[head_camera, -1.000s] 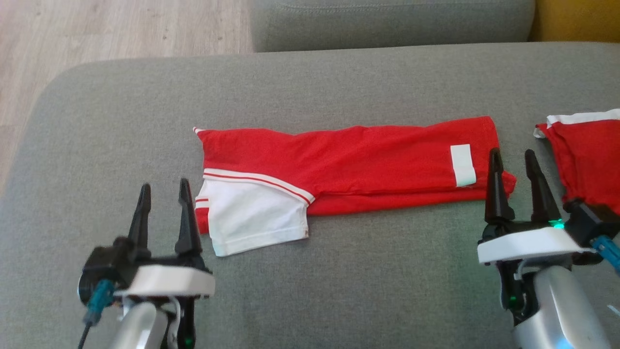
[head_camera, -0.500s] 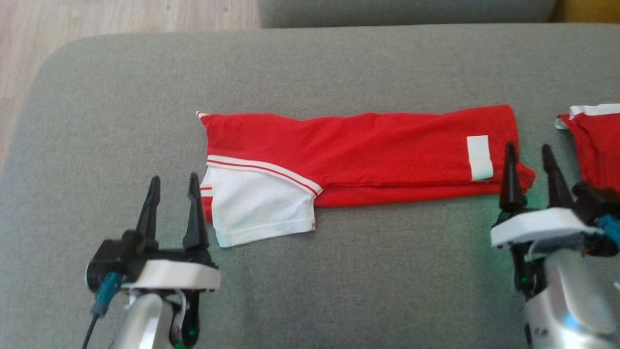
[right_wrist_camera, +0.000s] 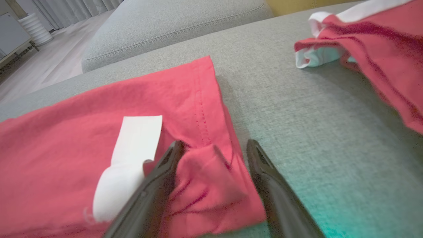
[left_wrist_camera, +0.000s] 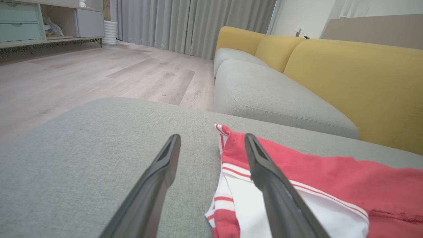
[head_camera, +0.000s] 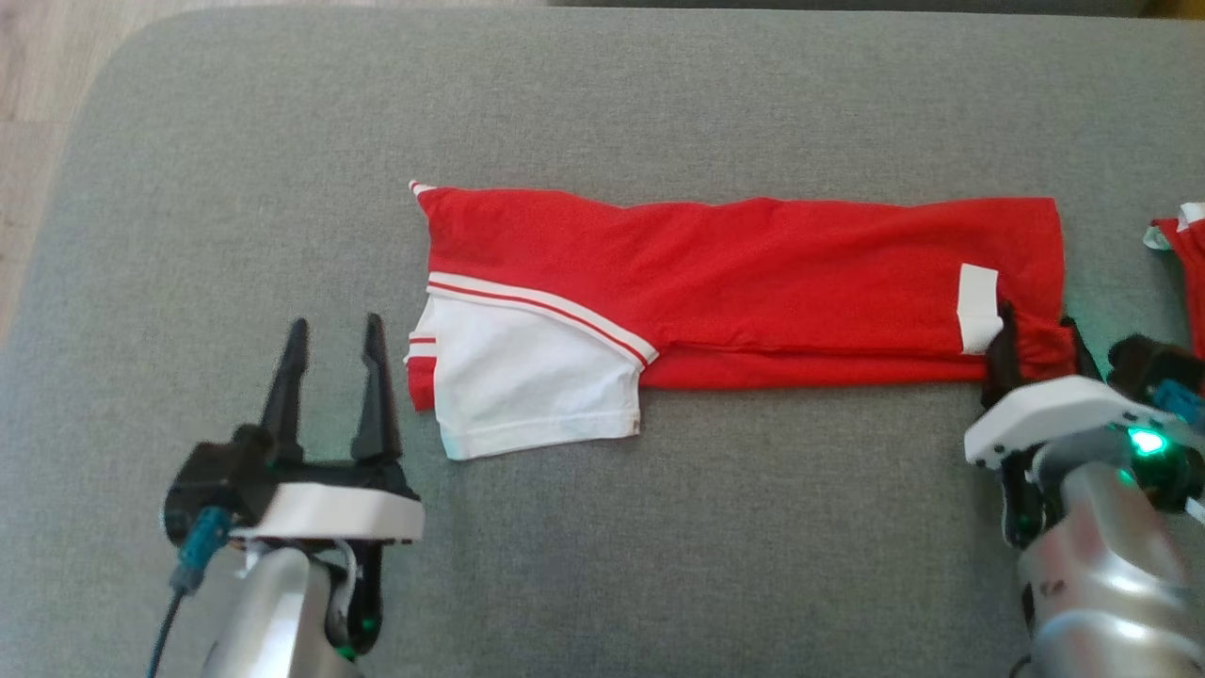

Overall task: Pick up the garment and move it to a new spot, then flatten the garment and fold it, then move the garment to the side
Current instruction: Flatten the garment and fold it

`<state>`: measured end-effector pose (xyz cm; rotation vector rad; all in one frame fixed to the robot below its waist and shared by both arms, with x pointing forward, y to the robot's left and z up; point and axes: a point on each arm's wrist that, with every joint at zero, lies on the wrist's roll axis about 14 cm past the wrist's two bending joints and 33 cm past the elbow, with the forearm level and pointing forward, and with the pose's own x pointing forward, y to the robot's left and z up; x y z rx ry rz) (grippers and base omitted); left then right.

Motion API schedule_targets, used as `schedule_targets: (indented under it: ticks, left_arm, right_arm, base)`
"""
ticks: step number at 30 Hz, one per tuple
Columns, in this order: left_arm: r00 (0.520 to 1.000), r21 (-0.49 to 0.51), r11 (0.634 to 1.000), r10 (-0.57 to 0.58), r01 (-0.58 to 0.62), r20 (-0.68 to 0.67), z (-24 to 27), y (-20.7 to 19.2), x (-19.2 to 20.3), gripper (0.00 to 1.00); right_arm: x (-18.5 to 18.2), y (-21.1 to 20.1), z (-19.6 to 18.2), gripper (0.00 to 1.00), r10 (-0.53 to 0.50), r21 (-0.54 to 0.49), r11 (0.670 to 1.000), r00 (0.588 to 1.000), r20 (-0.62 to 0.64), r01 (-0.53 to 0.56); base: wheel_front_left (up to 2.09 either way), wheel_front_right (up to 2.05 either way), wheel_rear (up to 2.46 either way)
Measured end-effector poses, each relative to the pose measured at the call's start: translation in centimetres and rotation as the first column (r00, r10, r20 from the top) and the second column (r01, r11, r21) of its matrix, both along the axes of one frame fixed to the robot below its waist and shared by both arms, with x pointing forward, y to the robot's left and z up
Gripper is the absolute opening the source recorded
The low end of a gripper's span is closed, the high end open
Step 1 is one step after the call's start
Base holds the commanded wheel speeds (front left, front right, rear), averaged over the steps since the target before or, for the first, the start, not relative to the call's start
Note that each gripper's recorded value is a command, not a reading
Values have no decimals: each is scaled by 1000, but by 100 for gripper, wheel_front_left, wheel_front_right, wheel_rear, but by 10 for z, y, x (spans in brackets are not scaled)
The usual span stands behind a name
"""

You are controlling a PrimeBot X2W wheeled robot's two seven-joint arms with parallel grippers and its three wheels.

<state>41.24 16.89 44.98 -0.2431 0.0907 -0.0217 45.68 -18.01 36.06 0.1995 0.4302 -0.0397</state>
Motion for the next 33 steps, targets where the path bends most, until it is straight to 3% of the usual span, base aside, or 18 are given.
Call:
schedule_targets:
  ticks: [1,2,11,18,22,27,33]
  left_arm:
    - [1000,1,1000,7,-7,5,2,2,2,100]
    - [1000,2,1000,11,-11,11,4,4,3,100]
    - [999,8,1000,-2,2,45,15,1,7,100]
    - [997,1,999,-33,33,70,24,-9,6,100]
    - [996,0,999,-40,40,76,27,-12,5,100]
    - [996,-3,999,-42,43,82,30,-13,-1,100]
    - [995,-16,999,-31,33,92,35,-11,-16,100]
  right_arm:
    - [2,1,0,32,1,4,1000,1000,-3,-1]
    - [4,2,1,0,3,7,1000,1000,-5,-3]
    - [2,-14,15,0,-45,-12,999,998,33,45]
    - [5,-96,67,0,-146,-169,970,974,173,176]
    - [6,-120,93,0,-174,-213,951,958,229,223]
    - [12,-107,118,0,-153,-196,957,945,289,215]
    - [16,-50,136,0,-36,-160,983,946,323,92]
  base:
    - [0,0,0]
    - [0,0,0]
    - [0,0,0]
    - [0,0,0]
    - [0,0,0]
    - [0,0,0]
    - [0,0,0]
